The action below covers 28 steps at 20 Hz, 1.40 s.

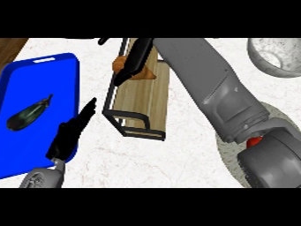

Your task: Pick the croissant from the placemat and place it in the tiered shelf

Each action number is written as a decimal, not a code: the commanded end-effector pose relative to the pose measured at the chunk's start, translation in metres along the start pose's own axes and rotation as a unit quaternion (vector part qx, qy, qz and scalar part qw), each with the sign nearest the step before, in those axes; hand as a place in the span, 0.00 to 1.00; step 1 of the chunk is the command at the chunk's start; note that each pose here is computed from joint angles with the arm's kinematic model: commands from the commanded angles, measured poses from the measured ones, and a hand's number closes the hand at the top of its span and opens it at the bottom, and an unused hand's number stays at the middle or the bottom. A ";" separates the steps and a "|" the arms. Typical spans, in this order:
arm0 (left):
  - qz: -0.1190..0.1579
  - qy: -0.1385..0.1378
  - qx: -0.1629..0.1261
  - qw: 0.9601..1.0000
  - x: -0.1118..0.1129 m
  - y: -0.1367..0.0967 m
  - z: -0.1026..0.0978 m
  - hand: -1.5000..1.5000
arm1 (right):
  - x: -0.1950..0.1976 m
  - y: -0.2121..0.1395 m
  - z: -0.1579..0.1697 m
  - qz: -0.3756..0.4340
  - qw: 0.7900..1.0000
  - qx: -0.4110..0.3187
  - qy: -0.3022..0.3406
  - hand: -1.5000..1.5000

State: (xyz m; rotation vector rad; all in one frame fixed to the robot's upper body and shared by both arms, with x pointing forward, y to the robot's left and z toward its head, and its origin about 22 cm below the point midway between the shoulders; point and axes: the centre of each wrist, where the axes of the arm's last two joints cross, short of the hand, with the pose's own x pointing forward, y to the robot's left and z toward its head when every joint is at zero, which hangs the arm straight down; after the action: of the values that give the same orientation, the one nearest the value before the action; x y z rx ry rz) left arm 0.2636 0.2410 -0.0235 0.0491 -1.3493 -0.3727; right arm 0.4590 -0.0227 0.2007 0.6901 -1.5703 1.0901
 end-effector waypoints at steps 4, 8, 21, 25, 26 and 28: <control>-0.002 0.003 0.012 1.000 -0.012 0.005 0.008 0.50 | 0.019 -0.032 0.023 -0.085 0.982 -0.158 -0.060 0.00; -0.003 -0.009 0.006 1.000 -0.004 0.007 0.002 0.50 | 0.029 -0.069 0.064 -0.077 0.961 -0.261 -0.047 0.00; -0.017 -0.035 -0.010 0.999 0.013 -0.008 -0.006 0.50 | 0.026 -0.134 0.188 -0.026 0.950 -0.311 -0.029 0.00; -0.011 -0.034 -0.024 0.999 0.010 -0.010 -0.002 0.50 | 0.022 -0.139 0.209 -0.019 0.952 -0.302 -0.038 0.00; -0.009 -0.037 -0.023 0.999 0.017 -0.014 -0.006 0.50 | 0.019 -0.140 0.212 -0.014 0.952 -0.303 -0.042 0.00; -0.015 -0.038 -0.015 0.999 0.015 -0.005 -0.005 0.50 | 0.026 -0.145 0.226 -0.008 0.958 -0.285 -0.035 0.00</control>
State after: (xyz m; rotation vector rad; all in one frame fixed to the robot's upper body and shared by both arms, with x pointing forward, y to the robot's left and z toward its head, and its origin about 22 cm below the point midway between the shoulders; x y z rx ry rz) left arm 0.2687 0.2298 -0.0138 0.0264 -1.4122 -0.4189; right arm 0.4836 -0.2636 0.2595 0.3437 -1.8198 0.5058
